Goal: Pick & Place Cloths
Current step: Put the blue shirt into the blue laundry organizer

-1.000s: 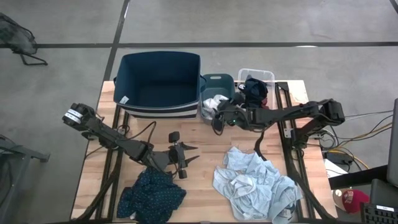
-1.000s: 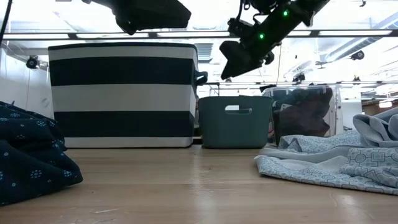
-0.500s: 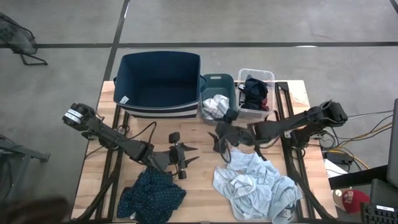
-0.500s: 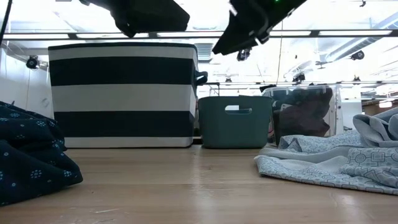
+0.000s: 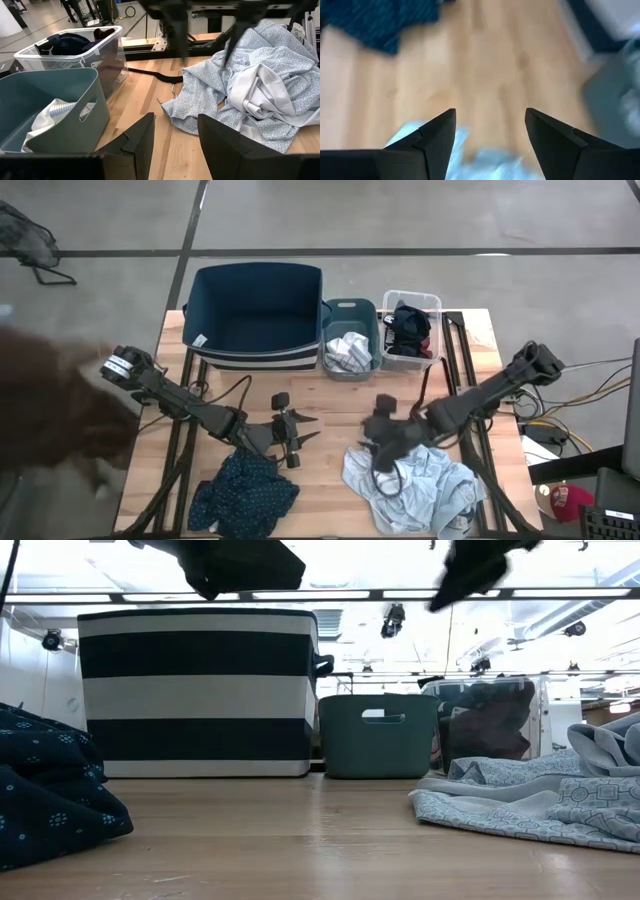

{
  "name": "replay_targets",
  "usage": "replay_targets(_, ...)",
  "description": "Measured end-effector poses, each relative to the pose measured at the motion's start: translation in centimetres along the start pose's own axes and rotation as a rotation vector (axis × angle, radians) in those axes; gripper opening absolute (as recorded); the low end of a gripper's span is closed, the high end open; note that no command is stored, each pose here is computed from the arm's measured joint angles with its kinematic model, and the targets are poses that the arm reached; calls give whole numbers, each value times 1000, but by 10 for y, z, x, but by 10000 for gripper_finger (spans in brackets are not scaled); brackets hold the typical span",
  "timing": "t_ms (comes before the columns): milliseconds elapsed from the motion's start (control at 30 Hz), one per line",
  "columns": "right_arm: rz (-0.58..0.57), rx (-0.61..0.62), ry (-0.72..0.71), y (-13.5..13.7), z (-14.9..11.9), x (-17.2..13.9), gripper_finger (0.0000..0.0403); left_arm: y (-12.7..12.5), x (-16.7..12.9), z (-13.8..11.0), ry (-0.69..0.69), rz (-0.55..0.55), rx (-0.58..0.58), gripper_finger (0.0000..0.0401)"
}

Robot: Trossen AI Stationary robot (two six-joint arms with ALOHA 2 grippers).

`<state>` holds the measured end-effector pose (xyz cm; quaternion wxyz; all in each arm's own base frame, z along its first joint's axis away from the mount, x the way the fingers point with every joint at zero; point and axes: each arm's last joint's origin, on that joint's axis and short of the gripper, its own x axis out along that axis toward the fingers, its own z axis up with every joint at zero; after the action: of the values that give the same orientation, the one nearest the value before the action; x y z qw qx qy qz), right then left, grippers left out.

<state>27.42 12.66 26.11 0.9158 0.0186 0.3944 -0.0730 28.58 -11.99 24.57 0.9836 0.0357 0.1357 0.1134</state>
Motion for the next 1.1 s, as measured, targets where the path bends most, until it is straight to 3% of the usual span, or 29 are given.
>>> replay_targets(333,241,212,298,27,-34,-11,238,0,0,0,0,0,-4,156)
replay_targets(633,89,330,525,34,-63,1,285,0,0,0,0,0,-4,156)
replay_targets(833,68,327,669,44,-79,24,306,0,0,0,0,0,-4,156)
replay_targets(967,44,309,740,50,-92,45,296,0,0,0,0,0,-11,156)
replay_targets(1100,24,272,794,51,-101,65,257,0,0,0,0,0,-12,156)
